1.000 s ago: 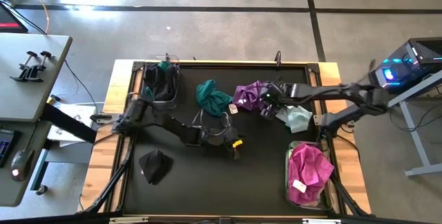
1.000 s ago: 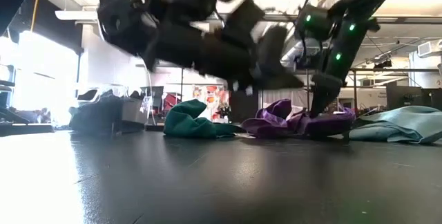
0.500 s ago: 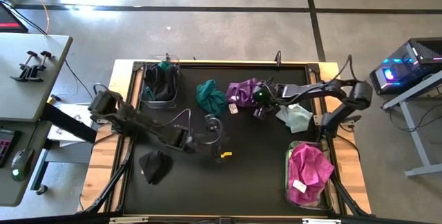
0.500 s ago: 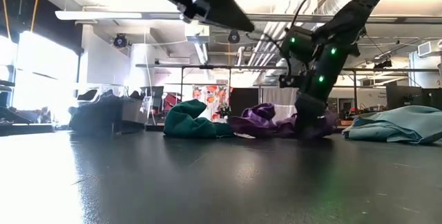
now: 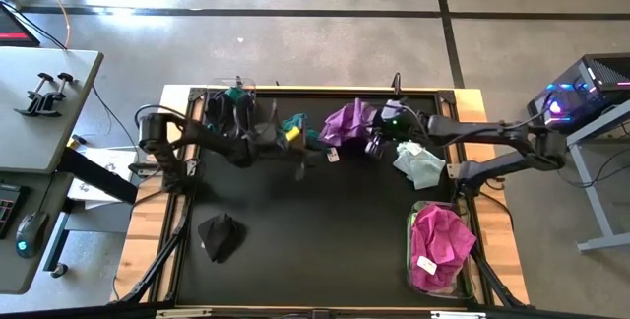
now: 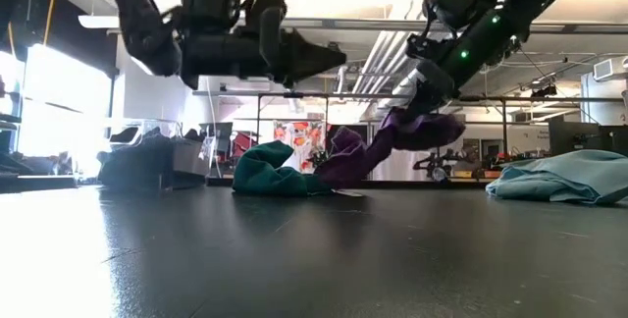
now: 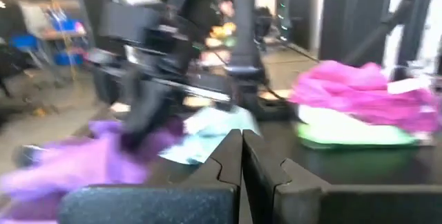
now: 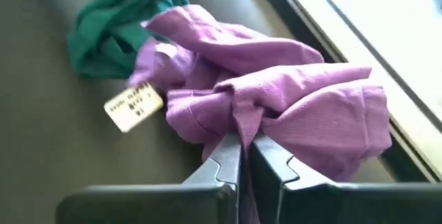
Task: Sort towels by color in basket
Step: Put the purple towel into the top transparent bin
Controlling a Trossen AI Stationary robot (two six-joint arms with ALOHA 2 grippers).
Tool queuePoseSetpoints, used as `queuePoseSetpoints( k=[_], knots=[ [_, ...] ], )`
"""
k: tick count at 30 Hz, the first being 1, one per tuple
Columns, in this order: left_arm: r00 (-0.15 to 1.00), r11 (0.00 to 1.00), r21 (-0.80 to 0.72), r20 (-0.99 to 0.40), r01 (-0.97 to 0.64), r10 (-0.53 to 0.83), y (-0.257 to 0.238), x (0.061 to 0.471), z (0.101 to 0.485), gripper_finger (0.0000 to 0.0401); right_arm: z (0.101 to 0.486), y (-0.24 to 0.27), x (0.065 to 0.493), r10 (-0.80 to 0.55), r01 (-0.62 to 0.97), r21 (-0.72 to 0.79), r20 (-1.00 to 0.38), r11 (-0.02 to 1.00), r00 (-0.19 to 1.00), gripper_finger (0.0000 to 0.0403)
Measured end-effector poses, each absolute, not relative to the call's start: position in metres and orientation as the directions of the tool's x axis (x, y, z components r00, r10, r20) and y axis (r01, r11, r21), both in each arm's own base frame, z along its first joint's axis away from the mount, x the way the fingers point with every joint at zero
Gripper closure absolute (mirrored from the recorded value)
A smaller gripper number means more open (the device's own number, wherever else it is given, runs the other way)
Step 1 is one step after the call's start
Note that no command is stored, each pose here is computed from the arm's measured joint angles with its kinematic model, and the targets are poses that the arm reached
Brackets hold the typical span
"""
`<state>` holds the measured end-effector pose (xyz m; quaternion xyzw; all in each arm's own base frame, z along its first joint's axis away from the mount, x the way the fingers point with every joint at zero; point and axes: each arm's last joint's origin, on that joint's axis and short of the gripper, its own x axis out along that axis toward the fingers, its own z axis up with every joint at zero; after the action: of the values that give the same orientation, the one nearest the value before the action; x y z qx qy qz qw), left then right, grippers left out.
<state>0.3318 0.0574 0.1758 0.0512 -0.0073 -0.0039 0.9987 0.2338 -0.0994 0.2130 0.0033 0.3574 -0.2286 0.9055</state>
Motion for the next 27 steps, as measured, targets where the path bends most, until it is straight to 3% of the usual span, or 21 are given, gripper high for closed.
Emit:
queuePoseSetpoints(
  k=[5,10,18,23,27],
  knots=[
    [0.997,0.979,0.190,0.042,-0.067,0.060,0.083,0.327,0.182,0.0401,0.209,-0.096,0.239,-0.351,0.371,-0.071,-0.527,0.926,0.774,0.0394],
    [0.995,0.939,0.335,0.034,0.073,-0.089,0.066,0.331,0.181,0.0374,0.195,-0.081,0.242,-0.297,0.328,0.041,-0.324,0.944,0.898,0.0395],
    [0.981,0.862,0.487,0.049,0.139,-0.186,0.028,0.334,0.190,0.0255,0.180,-0.030,0.252,-0.252,0.267,0.148,-0.111,0.952,0.961,0.0396],
    [0.994,0.807,0.590,0.070,0.026,-0.084,0.013,0.332,0.199,0.0179,0.183,0.009,0.266,-0.297,0.305,0.094,-0.087,0.948,0.951,0.0396],
    [0.996,0.801,0.596,0.021,0.053,-0.082,0.002,0.333,0.195,0.0144,0.192,0.029,0.275,-0.262,0.265,0.058,-0.056,0.962,0.963,0.0396]
  ],
)
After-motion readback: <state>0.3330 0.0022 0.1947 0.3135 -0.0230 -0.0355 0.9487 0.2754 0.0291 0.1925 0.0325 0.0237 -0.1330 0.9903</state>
